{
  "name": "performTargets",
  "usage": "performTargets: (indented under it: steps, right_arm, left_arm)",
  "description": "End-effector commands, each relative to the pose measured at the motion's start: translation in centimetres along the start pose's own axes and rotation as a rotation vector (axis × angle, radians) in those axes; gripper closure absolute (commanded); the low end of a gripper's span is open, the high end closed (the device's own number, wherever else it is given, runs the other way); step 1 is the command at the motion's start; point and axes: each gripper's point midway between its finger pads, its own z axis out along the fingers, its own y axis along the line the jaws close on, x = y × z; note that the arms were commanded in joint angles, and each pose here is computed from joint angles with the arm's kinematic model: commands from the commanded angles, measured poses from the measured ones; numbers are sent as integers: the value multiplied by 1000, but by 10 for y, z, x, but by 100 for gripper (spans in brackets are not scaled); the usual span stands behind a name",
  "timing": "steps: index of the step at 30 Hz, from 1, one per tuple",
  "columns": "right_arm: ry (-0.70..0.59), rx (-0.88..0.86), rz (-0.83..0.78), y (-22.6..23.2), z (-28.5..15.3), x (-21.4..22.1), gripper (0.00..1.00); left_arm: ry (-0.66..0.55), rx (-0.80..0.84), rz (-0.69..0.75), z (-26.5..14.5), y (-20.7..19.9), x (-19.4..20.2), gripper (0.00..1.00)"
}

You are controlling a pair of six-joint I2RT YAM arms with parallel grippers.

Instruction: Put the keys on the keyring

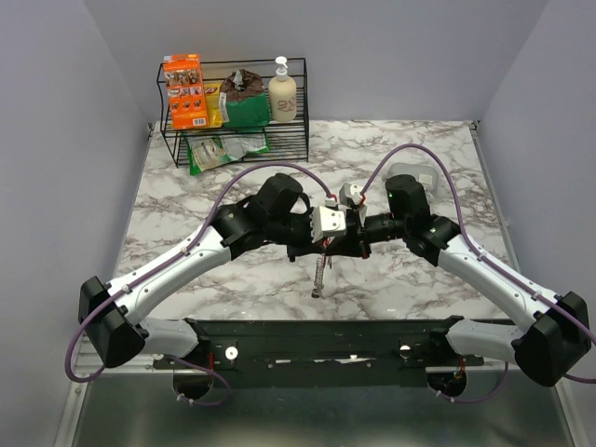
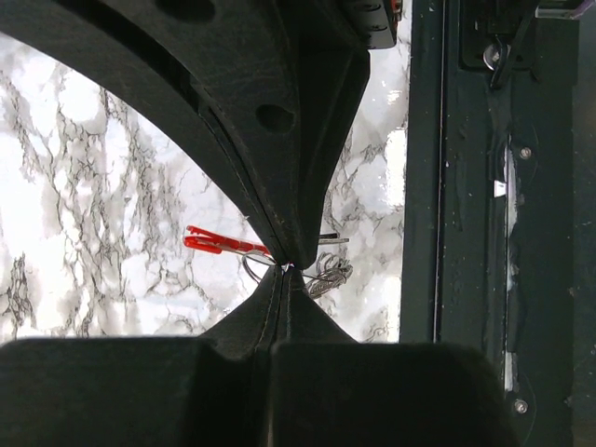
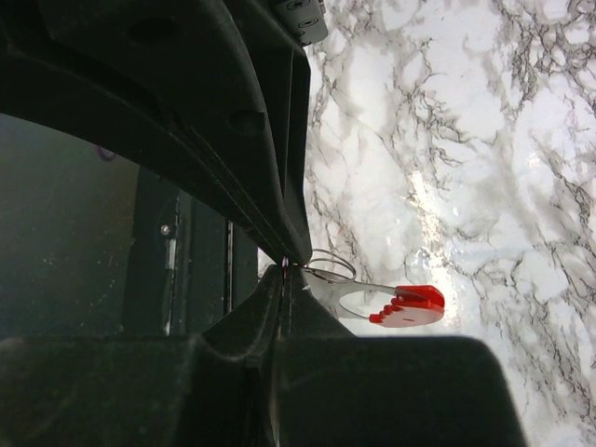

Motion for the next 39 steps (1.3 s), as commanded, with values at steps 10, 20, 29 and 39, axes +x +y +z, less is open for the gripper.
performTargets:
  steps: [10,20,29,39]
  right_arm:
    - [-120,4,-91,15,-10,-37,41]
    - [-213,136,-108,14,-26,-59,22]
    - [-253,96,-168,27,-31,-65,23]
    - [-249,-20,-185,39,-23,-65,36]
  left_arm:
    - [-294,-181,35,-18,5,-24,100]
    - [-648,-277,24,-49,-1,-53,100]
    - [-862,-294,49,-70,-15,-61,100]
    - [-911,-241,75,-71,-25,-66,100]
